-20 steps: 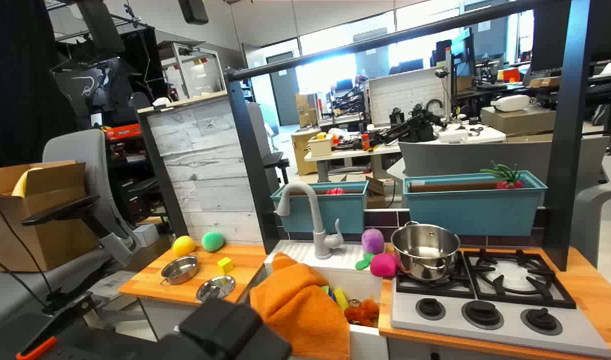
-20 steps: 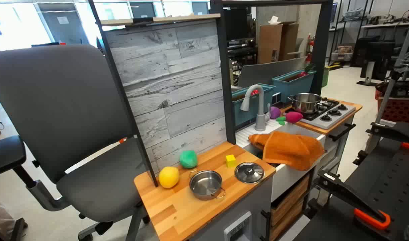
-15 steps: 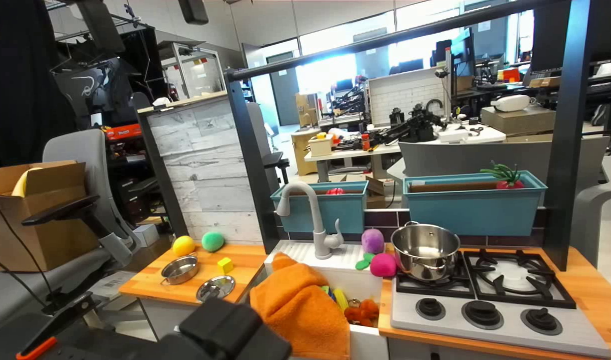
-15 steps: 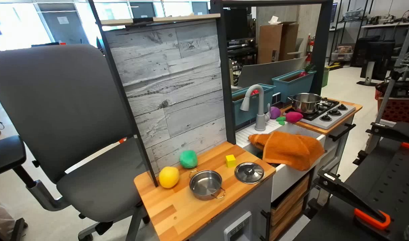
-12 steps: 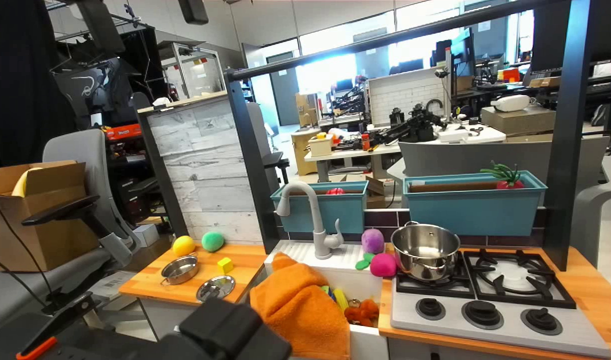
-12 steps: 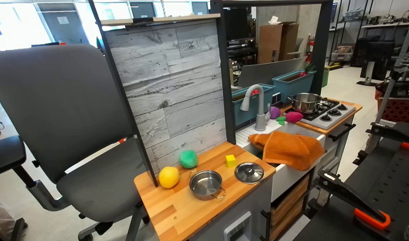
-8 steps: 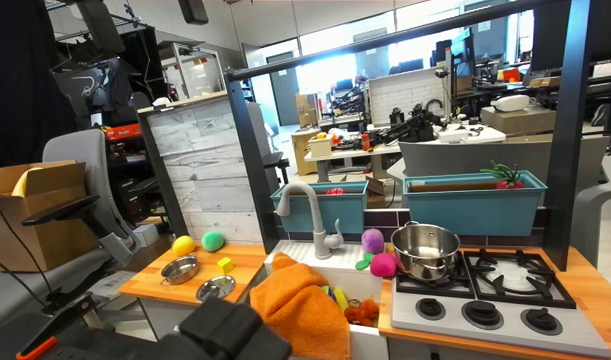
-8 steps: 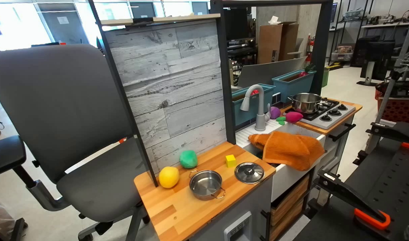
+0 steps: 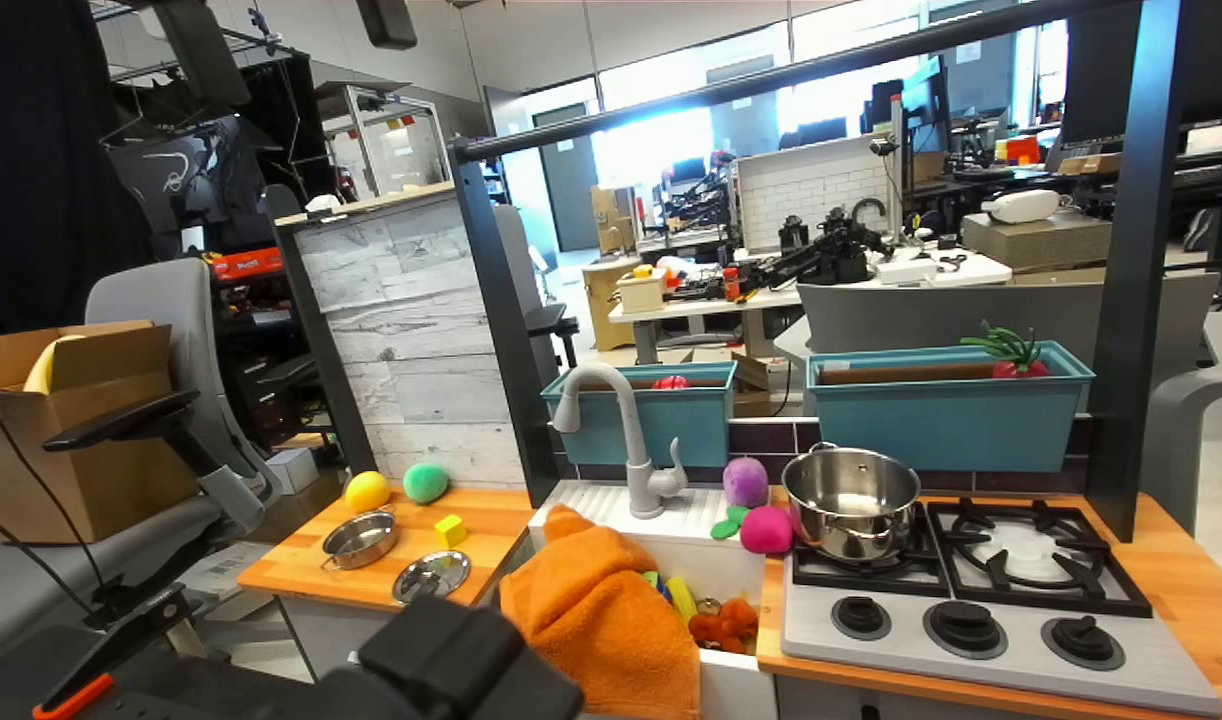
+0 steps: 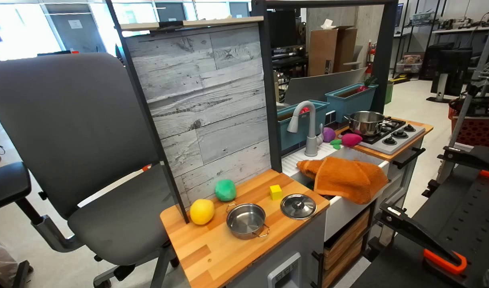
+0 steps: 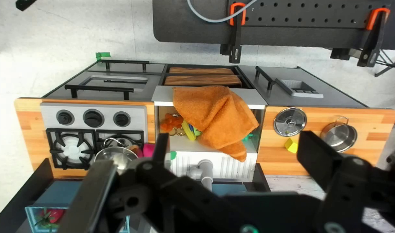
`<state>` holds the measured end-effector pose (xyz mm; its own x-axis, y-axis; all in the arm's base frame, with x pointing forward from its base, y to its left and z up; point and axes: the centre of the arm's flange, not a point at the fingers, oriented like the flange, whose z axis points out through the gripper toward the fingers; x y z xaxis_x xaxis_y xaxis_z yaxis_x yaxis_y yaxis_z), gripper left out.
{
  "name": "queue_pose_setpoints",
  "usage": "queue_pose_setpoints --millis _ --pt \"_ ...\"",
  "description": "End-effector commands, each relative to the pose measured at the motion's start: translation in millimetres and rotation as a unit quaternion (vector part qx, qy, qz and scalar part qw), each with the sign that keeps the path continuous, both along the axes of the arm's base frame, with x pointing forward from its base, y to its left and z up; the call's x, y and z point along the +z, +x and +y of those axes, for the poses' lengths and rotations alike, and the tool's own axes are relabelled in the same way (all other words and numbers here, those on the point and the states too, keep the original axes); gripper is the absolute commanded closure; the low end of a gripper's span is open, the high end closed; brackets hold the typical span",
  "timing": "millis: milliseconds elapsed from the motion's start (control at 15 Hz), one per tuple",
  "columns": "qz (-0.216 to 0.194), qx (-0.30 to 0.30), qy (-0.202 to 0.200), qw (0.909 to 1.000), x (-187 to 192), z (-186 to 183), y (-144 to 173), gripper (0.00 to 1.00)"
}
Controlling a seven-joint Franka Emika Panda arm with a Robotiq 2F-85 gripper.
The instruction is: Pick the yellow block and put it in the pot
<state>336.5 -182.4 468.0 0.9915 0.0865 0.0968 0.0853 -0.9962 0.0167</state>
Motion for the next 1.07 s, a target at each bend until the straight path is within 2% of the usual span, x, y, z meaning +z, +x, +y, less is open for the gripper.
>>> queue_pose_setpoints --millis 0,200,333,600,800,1000 --pt "0.000 0.000 0.000 1.0000 0 0 0 0.00" --pt "0.003 0.036 -0.015 0.9992 -23 32 23 0.00" --pt "0.009 0.066 -0.035 0.9971 -39 69 35 0.00" --pt "0.009 0.112 -0.051 0.9924 -78 151 52 0.00" --pt "0.001 0.110 -0.053 0.9925 -103 193 68 0.00" --pt "-0.004 0.089 -0.033 0.9955 -118 209 90 0.00"
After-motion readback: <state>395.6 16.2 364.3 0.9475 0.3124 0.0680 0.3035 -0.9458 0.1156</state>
